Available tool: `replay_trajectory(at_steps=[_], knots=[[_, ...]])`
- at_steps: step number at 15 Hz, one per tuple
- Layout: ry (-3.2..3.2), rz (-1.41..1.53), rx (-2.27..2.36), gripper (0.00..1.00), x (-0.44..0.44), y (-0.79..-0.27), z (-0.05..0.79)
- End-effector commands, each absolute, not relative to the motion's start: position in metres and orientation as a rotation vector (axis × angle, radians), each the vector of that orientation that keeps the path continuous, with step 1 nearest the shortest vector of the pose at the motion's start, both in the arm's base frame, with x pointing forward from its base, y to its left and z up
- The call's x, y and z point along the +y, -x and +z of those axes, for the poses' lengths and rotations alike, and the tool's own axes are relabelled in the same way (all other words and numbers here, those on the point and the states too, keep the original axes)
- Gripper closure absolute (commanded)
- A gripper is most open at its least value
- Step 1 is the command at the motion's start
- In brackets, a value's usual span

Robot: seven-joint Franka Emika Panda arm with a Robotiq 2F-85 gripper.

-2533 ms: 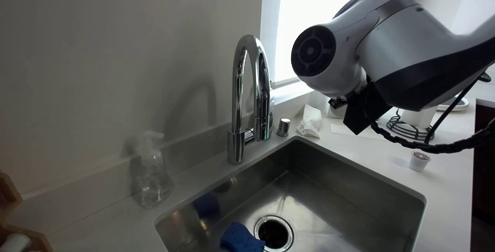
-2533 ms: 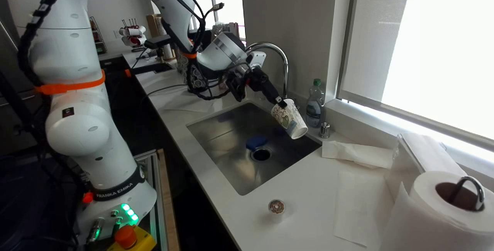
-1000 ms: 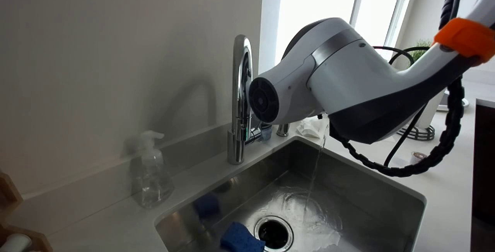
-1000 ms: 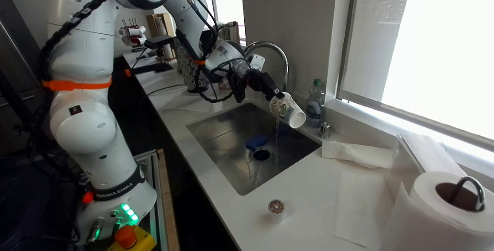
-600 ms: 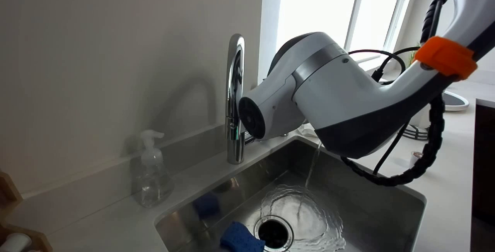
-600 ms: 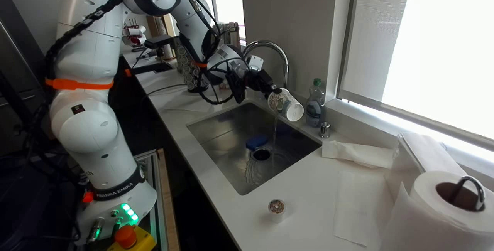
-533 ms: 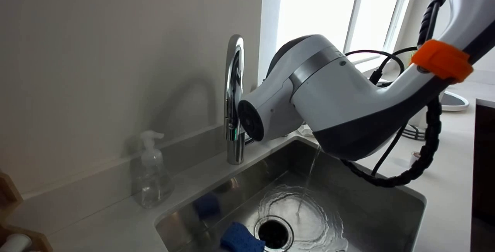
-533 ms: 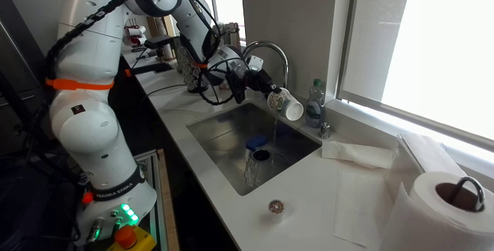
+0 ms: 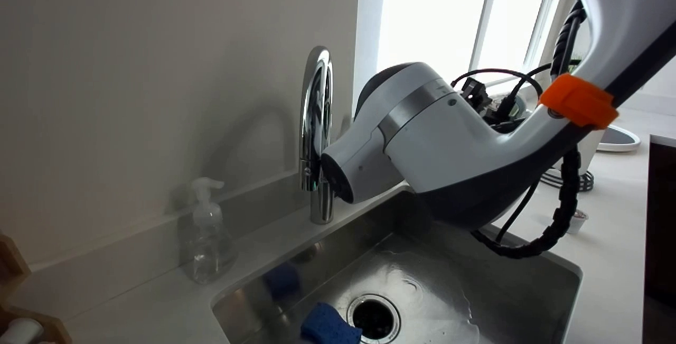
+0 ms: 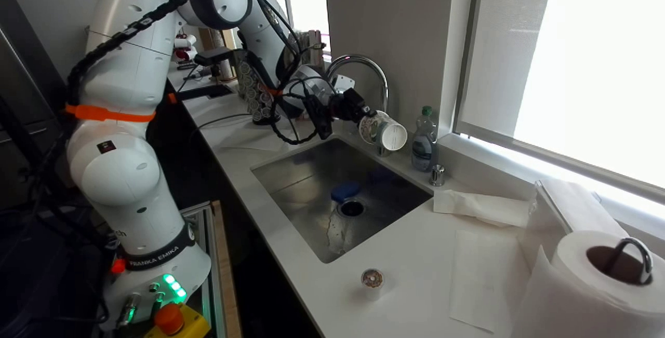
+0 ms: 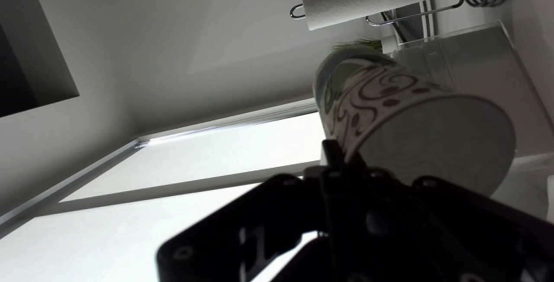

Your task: Pour the water in the cup into the sink

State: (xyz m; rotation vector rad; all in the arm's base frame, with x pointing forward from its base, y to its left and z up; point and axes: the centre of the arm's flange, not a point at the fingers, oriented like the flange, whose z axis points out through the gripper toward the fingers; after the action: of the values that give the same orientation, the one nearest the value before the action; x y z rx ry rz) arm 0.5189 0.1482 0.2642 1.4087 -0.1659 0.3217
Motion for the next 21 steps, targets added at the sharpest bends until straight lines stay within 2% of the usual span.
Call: replay_trajectory(at_steps=[1, 12, 14, 21], knots=[[-1.33, 0.328, -0.158, 0.99, 0.155, -0.527, 0.259], [-1.347, 0.361, -0.11, 0.99, 0.16, -0.538, 0.252], [-1.512, 0.453, -0.162, 0.99, 0.167, -0.541, 0.252], [-1.728, 0.446, -0.179, 0.99, 0.165, -0.532, 0.264]])
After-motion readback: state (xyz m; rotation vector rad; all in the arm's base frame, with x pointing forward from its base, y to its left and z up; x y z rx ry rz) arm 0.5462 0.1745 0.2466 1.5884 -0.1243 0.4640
